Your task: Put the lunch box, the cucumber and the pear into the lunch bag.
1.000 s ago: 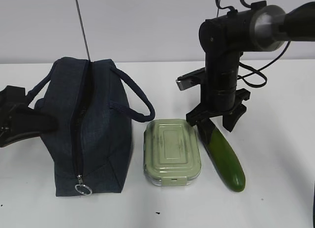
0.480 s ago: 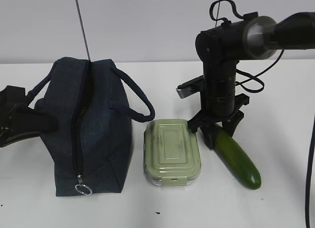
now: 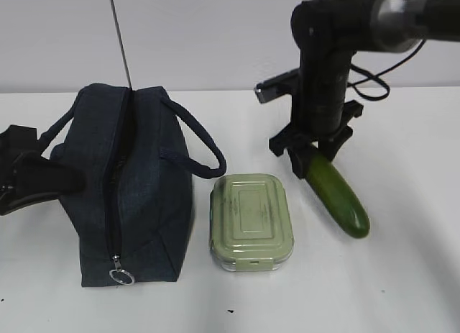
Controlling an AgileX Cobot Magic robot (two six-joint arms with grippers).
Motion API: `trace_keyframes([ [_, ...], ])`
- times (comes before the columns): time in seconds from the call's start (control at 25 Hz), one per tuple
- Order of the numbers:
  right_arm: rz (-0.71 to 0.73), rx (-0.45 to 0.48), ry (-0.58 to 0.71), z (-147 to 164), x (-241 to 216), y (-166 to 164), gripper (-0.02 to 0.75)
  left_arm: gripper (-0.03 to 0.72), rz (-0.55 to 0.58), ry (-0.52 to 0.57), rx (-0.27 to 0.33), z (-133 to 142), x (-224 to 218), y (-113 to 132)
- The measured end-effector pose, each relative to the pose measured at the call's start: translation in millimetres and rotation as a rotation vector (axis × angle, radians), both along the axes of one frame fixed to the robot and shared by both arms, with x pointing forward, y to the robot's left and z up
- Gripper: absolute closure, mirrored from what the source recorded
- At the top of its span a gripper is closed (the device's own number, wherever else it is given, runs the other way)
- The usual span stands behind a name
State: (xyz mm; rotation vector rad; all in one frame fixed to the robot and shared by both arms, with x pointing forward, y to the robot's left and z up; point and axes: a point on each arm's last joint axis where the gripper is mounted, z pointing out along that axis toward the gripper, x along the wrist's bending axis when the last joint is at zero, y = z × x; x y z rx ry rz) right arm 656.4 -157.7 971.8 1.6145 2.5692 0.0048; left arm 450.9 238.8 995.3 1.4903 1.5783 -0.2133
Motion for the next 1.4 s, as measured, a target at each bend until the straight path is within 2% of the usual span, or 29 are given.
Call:
trace_keyframes([
  [0.28, -0.007, 0.118, -0.217, 91, -5, 2, 0.332, 0.706, 0.0, 0.0, 0.0, 0, 0, 0],
  [0.4, -0.015, 0.228, -0.269, 122, -11, 7, 0.332, 0.706, 0.001, 0.0, 0.001, 0, 0, 0],
  [0.56, -0.012, 0.393, -0.272, 144, -17, 20, 0.332, 0.706, 0.001, 0.0, 0.001, 0, 0, 0],
  [0.8, 0.079, 0.695, -0.185, 159, -29, 47, 0.332, 0.706, 0.001, 0.0, 0.001, 0, 0, 0],
  [0.92, 0.134, 0.803, -0.159, 165, -35, 61, 0.332, 0.706, 0.001, 0.0, 0.001, 0, 0, 0],
  [1.16, 0.19, 0.92, -0.138, 167, -41, 82, 0.332, 0.706, 0.001, 0.0, 0.001, 0, 0, 0],
  [1.4, 0.177, 1.082, -0.008, 132, -27, 109, 0.332, 0.706, 0.001, 0.0, 0.001, 0, 0, 0],
])
